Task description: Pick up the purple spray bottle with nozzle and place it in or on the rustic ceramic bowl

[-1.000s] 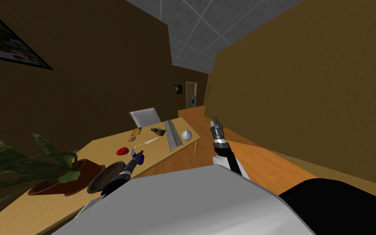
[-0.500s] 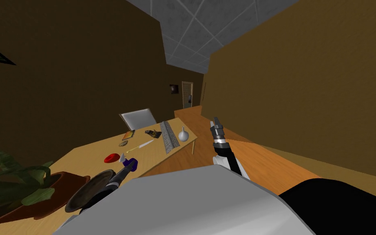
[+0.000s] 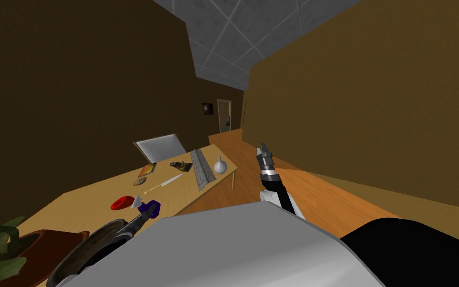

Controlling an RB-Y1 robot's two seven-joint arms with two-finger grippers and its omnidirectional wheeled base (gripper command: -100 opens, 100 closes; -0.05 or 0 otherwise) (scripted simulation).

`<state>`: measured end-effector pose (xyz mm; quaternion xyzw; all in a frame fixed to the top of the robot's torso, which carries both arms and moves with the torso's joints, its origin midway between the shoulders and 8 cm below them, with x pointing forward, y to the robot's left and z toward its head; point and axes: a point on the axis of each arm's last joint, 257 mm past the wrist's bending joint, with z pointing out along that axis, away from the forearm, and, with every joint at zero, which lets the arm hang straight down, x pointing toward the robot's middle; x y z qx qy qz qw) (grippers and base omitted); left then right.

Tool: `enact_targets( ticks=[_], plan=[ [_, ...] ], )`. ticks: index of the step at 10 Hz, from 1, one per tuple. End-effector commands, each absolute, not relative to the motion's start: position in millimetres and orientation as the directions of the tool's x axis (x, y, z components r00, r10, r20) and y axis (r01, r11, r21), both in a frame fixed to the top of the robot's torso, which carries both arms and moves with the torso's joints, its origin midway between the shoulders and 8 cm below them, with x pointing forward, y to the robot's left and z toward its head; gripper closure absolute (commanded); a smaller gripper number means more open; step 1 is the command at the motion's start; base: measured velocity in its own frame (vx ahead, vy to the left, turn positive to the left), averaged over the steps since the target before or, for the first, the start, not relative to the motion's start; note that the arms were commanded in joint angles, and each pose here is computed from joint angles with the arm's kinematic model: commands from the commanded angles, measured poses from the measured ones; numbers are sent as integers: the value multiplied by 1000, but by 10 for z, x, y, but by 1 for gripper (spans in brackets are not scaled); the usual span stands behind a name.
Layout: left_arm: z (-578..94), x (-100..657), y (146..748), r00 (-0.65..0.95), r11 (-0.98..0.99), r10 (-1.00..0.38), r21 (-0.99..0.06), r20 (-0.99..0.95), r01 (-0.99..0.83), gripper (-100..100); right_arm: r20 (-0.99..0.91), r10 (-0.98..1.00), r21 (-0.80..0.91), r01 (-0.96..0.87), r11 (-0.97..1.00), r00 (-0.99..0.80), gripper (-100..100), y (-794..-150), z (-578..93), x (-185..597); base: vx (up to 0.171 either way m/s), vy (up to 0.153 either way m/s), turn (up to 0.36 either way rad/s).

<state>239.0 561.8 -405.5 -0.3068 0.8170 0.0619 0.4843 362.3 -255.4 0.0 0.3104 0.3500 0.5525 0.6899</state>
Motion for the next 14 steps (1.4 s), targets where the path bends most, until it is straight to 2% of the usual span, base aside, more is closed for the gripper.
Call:
enact_targets(
  ticks=[1, 3, 4, 5, 6, 12, 13, 14],
  plan=[
    [-4085, 2223, 5801, -392, 816, -392, -118, -832, -566, -100, -140, 980, 815, -545, 197, 144, 0, -2554, 0, 3623, 24, -15, -160],
    [-4060, 2097, 6006, -451, 834, -322, -24, -832, -551, -100, -140, 980, 815, -545, 197, 145, 0, -2554, 0, 3623, 23, -8, -143],
    [-4061, 2143, 5945, -434, 828, -344, -52, -833, -558, -100, -140, 980, 815, -545, 197, 145, 0, -2555, 0, 3623, 9, 1, -24],
    [-4058, 2135, 5955, -437, 830, -339, -46, -833, -556, 0, -140, 980, 815, -545, 197, 145, 0, -2555, -1, 3623, 0, 0, 0],
    [-4085, 2198, 5982, -433, 823, -345, -46, -833, -566, -100, -140, 980, 815, -545, 197, 145, 0, -2555, -1, 3623, -32, 6, -91],
    [-4167, 2401, 6049, -419, 801, -361, -47, -833, -596, -100, -140, 980, 815, -545, 197, 145, 0, -2555, 0, 3623, -68, 23, -80],
    [-4171, 2403, 6051, -420, 800, -361, -46, -833, -598, 100, -140, 980, 815, -545, 197, 145, 0, -2555, -1, 3623, -6, 2, 3],
    [-4171, 2402, 6051, -420, 800, -361, -46, -833, -598, 100, -140, 980, 815, -545, 197, 145, 0, -2555, -1, 3623, 0, 0, 0]
  ],
)
